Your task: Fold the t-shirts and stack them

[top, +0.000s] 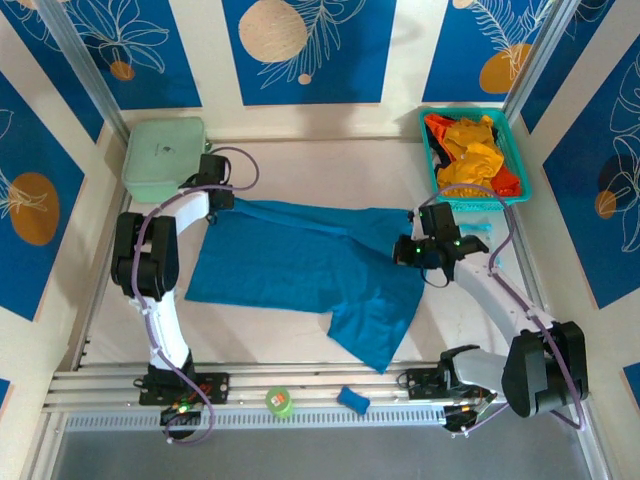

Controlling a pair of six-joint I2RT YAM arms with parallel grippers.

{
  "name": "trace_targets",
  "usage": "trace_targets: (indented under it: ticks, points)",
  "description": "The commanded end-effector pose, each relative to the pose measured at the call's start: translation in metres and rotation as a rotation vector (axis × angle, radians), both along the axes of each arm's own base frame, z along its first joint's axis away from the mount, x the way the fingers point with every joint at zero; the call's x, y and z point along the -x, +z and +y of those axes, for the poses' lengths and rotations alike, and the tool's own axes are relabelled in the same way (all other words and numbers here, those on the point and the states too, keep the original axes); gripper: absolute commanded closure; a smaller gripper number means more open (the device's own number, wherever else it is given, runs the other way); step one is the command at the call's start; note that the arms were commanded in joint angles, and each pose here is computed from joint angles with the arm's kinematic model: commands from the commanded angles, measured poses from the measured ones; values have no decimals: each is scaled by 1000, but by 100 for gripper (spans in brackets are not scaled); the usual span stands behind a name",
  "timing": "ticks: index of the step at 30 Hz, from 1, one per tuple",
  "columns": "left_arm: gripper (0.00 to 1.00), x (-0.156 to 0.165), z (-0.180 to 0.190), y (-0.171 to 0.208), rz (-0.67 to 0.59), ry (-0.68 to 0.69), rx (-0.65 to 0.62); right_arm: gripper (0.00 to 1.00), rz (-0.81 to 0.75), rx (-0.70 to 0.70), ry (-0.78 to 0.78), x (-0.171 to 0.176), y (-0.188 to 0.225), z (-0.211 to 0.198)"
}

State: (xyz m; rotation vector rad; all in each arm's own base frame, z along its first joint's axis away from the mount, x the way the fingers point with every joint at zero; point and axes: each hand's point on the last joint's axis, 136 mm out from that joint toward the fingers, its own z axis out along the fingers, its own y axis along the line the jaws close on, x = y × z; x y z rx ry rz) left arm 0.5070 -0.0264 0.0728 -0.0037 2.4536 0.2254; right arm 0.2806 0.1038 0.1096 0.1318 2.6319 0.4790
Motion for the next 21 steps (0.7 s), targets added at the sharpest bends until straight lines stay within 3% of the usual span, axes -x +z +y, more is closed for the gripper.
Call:
trace_targets:
  ticks: [1,5,11,16,19,21]
  points:
    - [65,6,3,17,-21,16,14,100,128,-22,-59,25,-20,-1]
    - [37,9,6,38,-55,22,-3,78,220,-45,-79,43,-33,0]
    - [17,18,-3,86,-140,-9,0,63,254,-45,-90,48,-22,-2]
    - [12,26,-14,114,-175,-46,7,58,215,-51,-134,26,-3,-12]
    - [12,27,-18,115,-166,-60,16,63,189,-74,-183,0,6,-24]
    - [22,24,-20,106,-133,-61,19,66,191,-94,-201,-18,9,-30]
